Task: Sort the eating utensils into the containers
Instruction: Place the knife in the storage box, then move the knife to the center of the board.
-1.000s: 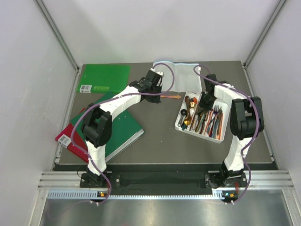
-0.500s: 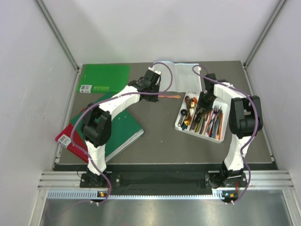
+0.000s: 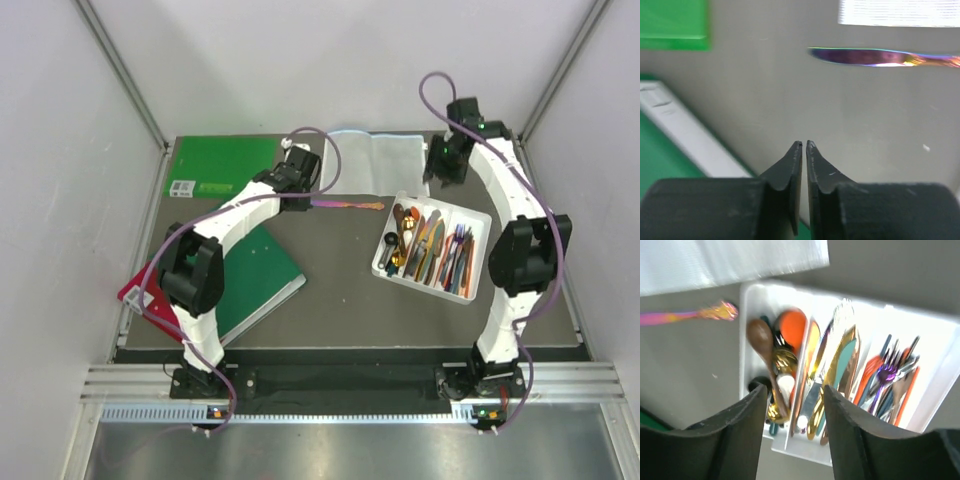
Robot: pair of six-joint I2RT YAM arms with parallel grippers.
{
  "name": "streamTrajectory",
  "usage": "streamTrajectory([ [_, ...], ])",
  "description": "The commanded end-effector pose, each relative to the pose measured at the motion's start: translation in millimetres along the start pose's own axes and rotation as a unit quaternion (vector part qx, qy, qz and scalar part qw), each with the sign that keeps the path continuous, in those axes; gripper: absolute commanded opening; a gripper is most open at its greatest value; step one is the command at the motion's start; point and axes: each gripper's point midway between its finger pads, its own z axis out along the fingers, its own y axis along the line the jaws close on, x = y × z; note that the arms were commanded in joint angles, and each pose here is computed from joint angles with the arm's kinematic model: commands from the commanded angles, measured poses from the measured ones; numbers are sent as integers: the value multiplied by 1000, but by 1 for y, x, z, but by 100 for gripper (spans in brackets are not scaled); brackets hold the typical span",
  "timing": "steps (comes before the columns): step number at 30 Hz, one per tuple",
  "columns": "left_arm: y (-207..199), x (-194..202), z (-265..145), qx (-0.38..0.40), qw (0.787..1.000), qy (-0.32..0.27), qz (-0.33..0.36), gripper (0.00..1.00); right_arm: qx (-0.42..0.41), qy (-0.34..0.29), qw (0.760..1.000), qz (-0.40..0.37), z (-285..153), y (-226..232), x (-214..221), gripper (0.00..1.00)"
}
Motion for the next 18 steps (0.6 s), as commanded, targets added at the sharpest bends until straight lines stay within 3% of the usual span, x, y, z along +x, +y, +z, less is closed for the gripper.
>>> streamTrajectory([
  [1, 35, -22, -14, -92, 994, -36, -45, 15, -55, -119, 989, -62, -21, 47, -97, 50],
  [5, 35, -12, -14, -56, 993, 19, -102, 15, -159, -90, 977, -108, 23, 99, -98, 48],
  [7, 37, 4, -16, -52, 992, 55, -103, 15, -183, -120, 966, -141, 28, 124, -98, 48],
  [11, 50, 11, -27, -71, 992, 52, -91, 15, -197, -124, 949, -212, 45, 140, -89, 53],
  [18, 62, 25, -40, -89, 990, 64, -88, 15, -228, -124, 921, -290, 63, 178, -73, 52],
])
